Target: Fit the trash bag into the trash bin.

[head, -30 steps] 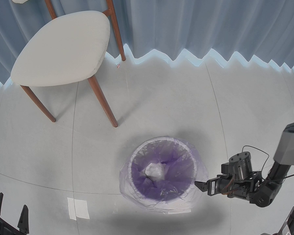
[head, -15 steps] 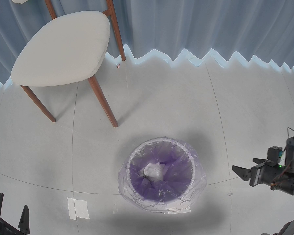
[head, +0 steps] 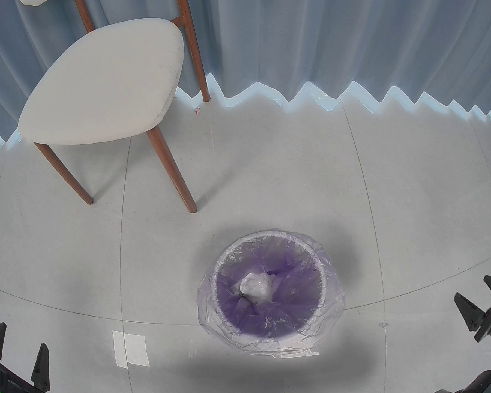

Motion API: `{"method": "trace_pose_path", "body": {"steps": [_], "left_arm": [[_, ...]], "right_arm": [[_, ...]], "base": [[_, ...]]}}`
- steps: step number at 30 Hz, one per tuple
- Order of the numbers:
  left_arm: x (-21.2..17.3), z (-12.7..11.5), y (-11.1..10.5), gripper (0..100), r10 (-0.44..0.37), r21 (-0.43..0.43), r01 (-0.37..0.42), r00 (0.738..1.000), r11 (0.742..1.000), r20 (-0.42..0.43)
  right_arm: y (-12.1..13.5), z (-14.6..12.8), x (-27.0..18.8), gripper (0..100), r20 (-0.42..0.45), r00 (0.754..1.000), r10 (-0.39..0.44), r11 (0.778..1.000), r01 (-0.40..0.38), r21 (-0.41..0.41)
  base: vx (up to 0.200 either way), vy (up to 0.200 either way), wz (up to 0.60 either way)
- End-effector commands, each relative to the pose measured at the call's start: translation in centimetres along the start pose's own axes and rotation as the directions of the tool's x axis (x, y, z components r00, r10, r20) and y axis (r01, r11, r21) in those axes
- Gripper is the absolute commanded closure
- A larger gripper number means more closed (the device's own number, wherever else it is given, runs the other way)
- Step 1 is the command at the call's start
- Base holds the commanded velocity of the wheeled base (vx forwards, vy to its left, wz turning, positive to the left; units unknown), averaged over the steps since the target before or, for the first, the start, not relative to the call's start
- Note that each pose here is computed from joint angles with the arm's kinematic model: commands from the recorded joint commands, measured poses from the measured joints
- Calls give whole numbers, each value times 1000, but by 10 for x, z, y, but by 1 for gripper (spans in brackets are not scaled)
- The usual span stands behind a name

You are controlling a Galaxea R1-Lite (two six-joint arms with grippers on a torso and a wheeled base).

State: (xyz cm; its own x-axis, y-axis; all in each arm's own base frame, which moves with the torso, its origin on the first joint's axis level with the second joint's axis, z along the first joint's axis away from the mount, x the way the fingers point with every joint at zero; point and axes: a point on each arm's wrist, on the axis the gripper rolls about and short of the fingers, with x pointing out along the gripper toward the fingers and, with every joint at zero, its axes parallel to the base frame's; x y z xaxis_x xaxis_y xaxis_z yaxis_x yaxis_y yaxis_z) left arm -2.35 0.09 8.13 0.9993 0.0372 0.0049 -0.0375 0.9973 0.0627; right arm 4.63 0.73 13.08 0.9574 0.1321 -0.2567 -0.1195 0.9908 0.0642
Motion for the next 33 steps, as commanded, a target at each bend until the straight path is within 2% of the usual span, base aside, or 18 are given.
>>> {"method": "trace_pose_path", "body": {"steps": [1,6,33], "left_arm": [[-1,-1,0,0,3,1,-3,1000,1000,12],[-1,-1,0,0,3,1,-3,1000,1000,12],[0,-2,0,0,3,1,-3,1000,1000,10]], "right_arm": [[-3,-71,-53,0,262,956,-135,989,146,-25],[-3,-71,-53,0,265,953,-148,988,155,-4],[-3,-71,-53,0,264,954,-144,988,154,-20]], "base": [[0,0,0],[0,0,0],[0,0,0]]}}
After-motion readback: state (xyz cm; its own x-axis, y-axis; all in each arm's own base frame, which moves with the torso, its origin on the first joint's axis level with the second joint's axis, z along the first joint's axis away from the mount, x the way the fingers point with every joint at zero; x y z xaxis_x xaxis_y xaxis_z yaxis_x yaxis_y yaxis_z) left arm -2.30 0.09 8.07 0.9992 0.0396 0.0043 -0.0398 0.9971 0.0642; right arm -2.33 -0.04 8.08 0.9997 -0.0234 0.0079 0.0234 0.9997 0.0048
